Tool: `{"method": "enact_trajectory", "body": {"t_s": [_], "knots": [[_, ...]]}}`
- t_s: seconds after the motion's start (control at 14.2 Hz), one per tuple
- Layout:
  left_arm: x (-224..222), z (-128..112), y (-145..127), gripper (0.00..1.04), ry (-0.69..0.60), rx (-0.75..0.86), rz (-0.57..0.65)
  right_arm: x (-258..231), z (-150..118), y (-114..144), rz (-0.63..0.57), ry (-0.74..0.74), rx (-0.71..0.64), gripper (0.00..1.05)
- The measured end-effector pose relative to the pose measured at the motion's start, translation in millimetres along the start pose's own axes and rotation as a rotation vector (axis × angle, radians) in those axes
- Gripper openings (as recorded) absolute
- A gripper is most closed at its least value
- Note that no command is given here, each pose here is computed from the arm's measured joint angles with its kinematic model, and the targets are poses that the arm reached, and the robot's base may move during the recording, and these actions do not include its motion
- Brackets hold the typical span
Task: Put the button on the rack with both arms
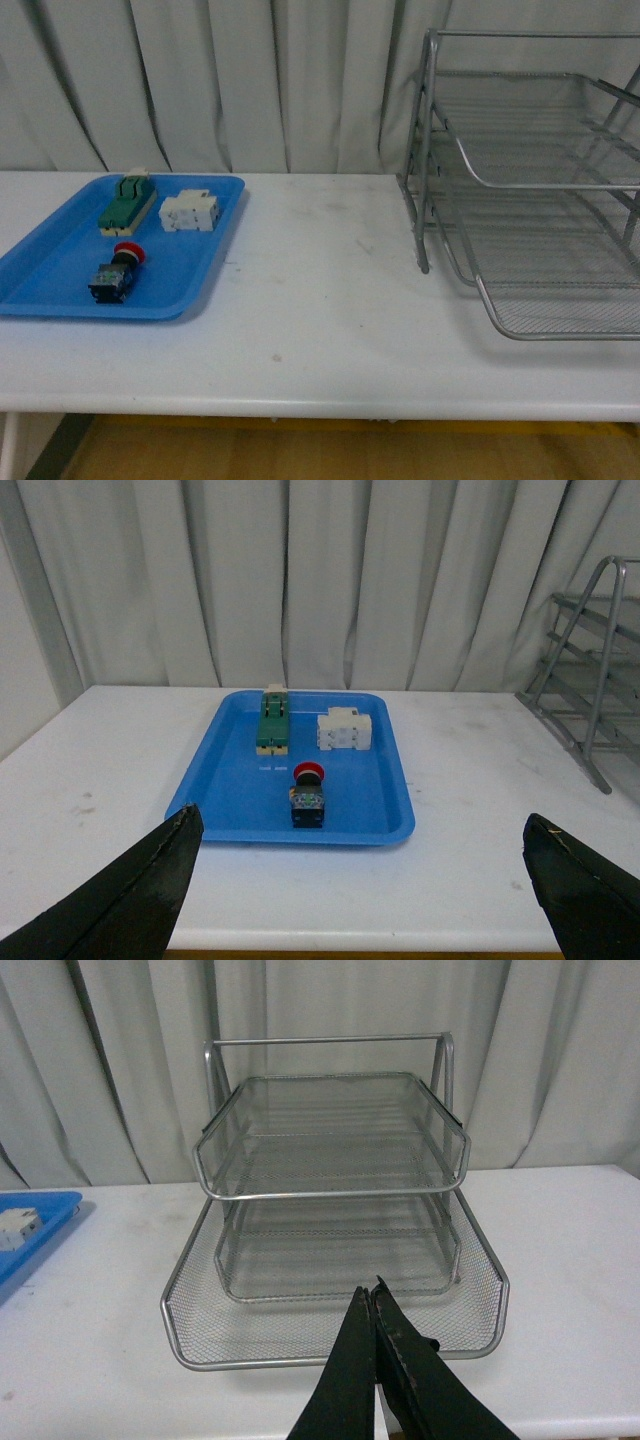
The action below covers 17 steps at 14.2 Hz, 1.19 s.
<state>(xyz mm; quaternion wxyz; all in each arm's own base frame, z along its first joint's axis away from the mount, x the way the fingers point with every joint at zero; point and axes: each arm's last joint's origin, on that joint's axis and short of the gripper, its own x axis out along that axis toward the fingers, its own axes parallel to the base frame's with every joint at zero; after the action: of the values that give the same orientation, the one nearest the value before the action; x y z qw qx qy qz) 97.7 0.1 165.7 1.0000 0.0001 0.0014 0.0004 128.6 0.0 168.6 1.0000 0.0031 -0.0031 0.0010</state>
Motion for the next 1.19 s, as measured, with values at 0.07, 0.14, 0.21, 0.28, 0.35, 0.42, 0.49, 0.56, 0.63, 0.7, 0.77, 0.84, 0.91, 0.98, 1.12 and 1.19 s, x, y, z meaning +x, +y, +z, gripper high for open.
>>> {"method": "enact_trajectory", "body": {"t_s": [0.07,0.14,0.21,0.28,0.35,0.42,0.49,0.56,0.63,0.7,0.77,0.84,0.91,0.98,1.12,1.19], "knots": [[0.0,0.0,0.0,0.98,0.000,0.000,0.000,-2.0,0.2,0.0,0.000,0.002,0.000,0.02],[0.0,0.0,0.0,0.98,0.000,0.000,0.000,-4.1,0.7,0.0,0.000,0.000,0.000,0.02],[0.0,0.0,0.0,0.98,0.000,0.000,0.000,-6.5,1.4,0.0,0.000,-0.005,0.000,0.02],[0.0,0.0,0.0,0.98,0.000,0.000,0.000,-8.1,1.8,0.0,0.000,-0.008,0.000,0.02],[0.0,0.0,0.0,0.98,0.000,0.000,0.000,-9.4,1.7,0.0,0.000,-0.006,0.000,0.02],[0.0,0.0,0.0,0.98,0.000,0.000,0.000,-10.6,1.4,0.0,0.000,-0.003,0.000,0.02],[0.0,0.0,0.0,0.98,0.000,0.000,0.000,-12.2,1.8,0.0,0.000,-0.006,0.000,0.02],[0.0,0.0,0.0,0.98,0.000,0.000,0.000,-13.5,1.9,0.0,0.000,-0.007,0.000,0.02],[0.0,0.0,0.0,0.98,0.000,0.000,0.000,-14.6,1.9,0.0,0.000,-0.008,0.000,0.02],[0.0,0.0,0.0,0.98,0.000,0.000,0.000,-15.5,1.7,0.0,0.000,-0.006,0.000,0.02],[0.0,0.0,0.0,0.98,0.000,0.000,0.000,-17.1,1.6,0.0,0.000,-0.006,0.000,0.02],[0.0,0.0,0.0,0.98,0.000,0.000,0.000,-20.1,1.2,0.0,0.000,-0.005,0.000,0.02],[0.0,0.0,0.0,0.98,0.000,0.000,0.000,-21.2,0.6,0.0,0.000,0.000,0.000,0.02],[0.0,0.0,0.0,0.98,0.000,0.000,0.000,-29.1,-5.0,0.0,-0.001,0.044,0.000,0.02],[0.0,0.0,0.0,0.98,0.000,0.000,0.000,-31.4,-2.4,0.0,-0.003,0.010,0.000,0.02],[0.0,0.0,0.0,0.98,0.000,0.000,0.000,-31.4,-1.5,0.0,-0.002,0.000,-0.002,0.04]]}}
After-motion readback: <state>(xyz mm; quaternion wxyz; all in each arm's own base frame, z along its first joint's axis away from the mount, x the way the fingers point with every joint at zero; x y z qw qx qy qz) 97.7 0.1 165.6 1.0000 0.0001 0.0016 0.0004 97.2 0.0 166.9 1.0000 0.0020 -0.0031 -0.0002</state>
